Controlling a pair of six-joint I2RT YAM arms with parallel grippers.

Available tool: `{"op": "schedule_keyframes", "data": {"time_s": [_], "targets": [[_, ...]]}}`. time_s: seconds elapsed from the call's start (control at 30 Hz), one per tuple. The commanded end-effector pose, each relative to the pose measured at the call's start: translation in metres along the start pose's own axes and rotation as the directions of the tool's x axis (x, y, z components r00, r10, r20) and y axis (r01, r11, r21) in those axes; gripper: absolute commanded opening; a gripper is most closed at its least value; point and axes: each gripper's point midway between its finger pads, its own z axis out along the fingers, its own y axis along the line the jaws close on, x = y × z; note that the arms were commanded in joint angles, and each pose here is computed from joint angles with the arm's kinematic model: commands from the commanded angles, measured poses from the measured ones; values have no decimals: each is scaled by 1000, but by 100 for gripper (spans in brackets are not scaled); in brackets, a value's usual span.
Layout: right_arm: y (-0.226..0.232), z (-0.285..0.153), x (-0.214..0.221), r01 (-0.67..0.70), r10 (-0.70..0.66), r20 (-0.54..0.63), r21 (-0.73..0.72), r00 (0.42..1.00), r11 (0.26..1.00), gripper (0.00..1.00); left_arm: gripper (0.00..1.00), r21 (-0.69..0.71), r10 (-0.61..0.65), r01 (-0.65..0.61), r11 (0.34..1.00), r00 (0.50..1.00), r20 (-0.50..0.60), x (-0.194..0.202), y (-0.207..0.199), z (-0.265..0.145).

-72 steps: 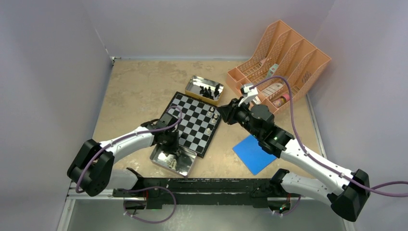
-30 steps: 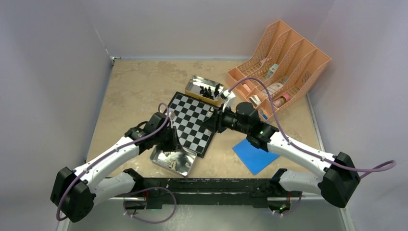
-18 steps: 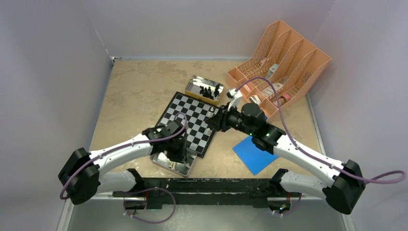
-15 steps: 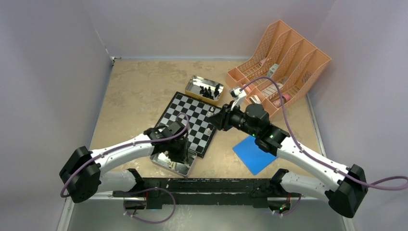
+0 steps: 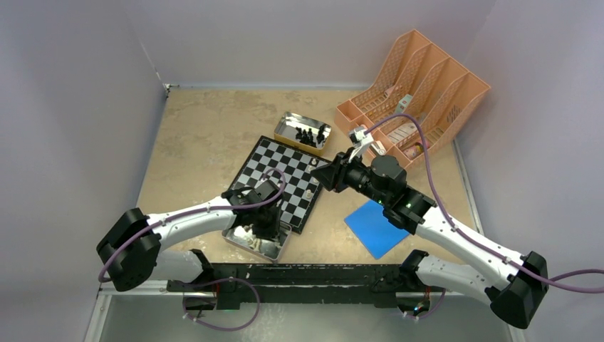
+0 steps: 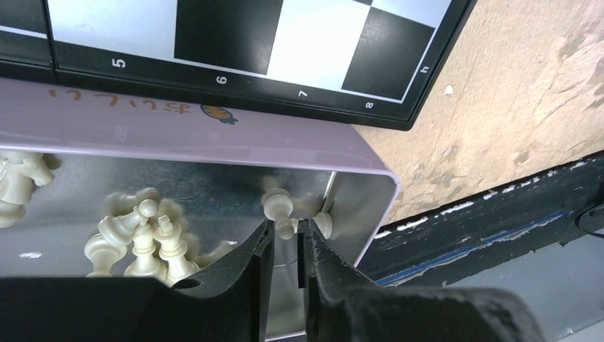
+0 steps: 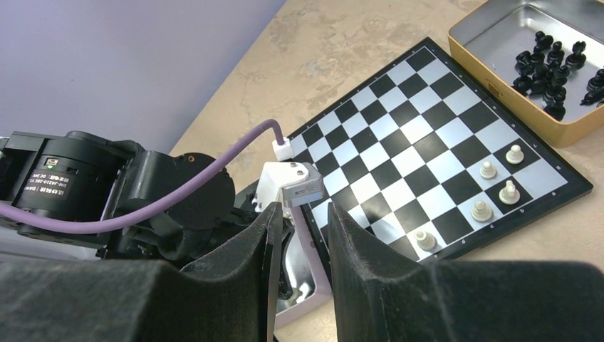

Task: Set up the chess pieces on the board
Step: Pick up the chess piece from the storage box.

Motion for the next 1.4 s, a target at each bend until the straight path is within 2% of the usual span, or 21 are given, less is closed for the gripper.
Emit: {"op": "schedule_keyframes", "data": {"time_s": [0.0,0.17,0.33,0.53,0.83,0.93,1.1,1.37], "targets": [[6,-7,-20,5,-5,63,-5,998,1000,32,16,38,4,-8,999,997,80,-19,-15,-4],[6,-7,-19,8,-8,59,-6,998,1000,32,10,38,10,-13,999,997,72,-18,-15,-4],[5,-8,-18,8,-8,61,-2,998,1000,32,19,44,11,-12,999,1000,26,-8,-15,-3],[6,-6,-18,12,-11,54,-10,998,1000,32,21,49,25,-25,999,1000,14,-5,-19,-2],[5,-8,-18,11,-11,60,-2,998,1000,32,9,3,30,-30,1000,999,12,-3,-16,-4],[4,-7,-17,11,-11,58,0,998,1000,32,5,-7,34,-34,999,999,34,-7,-16,-10],[-1,-5,-12,19,-20,47,13,999,1000,32,3,-12,50,-49,999,994,96,-23,-24,-33],[-8,-10,-9,15,-17,52,41,999,999,37,3,-37,150,-145,989,949,277,-74,-47,-78]]}}
